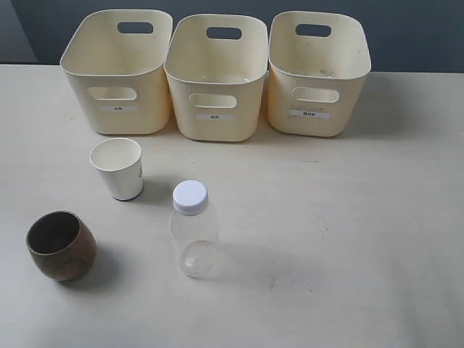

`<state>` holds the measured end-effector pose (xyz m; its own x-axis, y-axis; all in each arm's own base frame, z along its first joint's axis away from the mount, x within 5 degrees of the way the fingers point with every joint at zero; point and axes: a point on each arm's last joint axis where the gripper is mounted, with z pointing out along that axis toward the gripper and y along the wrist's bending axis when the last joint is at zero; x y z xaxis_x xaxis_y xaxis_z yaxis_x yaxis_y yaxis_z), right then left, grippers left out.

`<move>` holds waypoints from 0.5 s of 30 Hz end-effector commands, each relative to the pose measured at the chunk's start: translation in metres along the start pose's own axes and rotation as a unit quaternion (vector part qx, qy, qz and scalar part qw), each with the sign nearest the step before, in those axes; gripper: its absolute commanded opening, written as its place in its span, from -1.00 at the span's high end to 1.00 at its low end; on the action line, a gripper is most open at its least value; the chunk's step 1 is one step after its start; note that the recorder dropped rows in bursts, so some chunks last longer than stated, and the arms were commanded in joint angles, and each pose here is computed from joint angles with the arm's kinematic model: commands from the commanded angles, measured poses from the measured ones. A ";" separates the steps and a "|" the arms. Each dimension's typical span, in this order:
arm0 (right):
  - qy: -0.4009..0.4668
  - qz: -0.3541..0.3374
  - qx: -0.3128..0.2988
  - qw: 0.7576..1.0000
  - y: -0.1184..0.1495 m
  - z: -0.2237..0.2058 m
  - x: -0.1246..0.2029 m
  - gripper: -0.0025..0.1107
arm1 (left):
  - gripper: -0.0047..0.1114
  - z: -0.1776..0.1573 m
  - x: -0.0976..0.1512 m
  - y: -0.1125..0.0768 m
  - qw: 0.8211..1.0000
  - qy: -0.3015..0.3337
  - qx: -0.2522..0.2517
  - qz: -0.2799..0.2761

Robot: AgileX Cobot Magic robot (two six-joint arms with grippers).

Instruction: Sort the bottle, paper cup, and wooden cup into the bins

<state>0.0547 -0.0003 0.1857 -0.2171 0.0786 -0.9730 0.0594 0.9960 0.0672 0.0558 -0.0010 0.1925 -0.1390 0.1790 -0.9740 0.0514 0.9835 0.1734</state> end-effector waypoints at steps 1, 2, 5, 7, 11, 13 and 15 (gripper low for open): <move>-0.006 0.001 0.002 1.000 0.000 0.000 0.000 0.10 | 0.92 0.000 0.000 0.000 1.000 -0.005 0.000 0.002; -0.006 0.001 0.002 1.000 0.000 0.000 0.000 0.10 | 0.92 0.000 0.000 0.000 1.000 -0.005 0.000 0.002; -0.006 -0.002 0.003 1.000 0.000 0.000 0.000 0.10 | 0.92 0.000 0.000 0.000 1.000 -0.005 0.000 0.002; -0.003 -0.007 0.004 1.000 -0.001 0.000 0.000 0.10 | 0.92 0.000 0.000 0.000 1.000 -0.005 0.000 0.002; -0.003 -0.006 0.004 1.000 -0.001 0.000 0.000 0.10 | 0.92 0.000 0.000 0.000 1.000 -0.005 0.000 0.002; -0.003 -0.006 0.004 1.000 -0.001 0.000 0.000 0.10 | 0.92 0.000 0.000 0.000 1.000 -0.005 0.000 0.002; -0.003 -0.006 0.004 1.000 -0.001 0.000 0.000 0.10 | 0.92 0.000 0.000 0.000 1.000 -0.005 0.000 0.002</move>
<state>0.0547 -0.0004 0.1857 -0.2173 0.0768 -0.9731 0.0596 0.9961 0.0653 0.0558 -0.0010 0.1925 -0.1390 0.1790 -0.9740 0.0514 0.9835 0.1734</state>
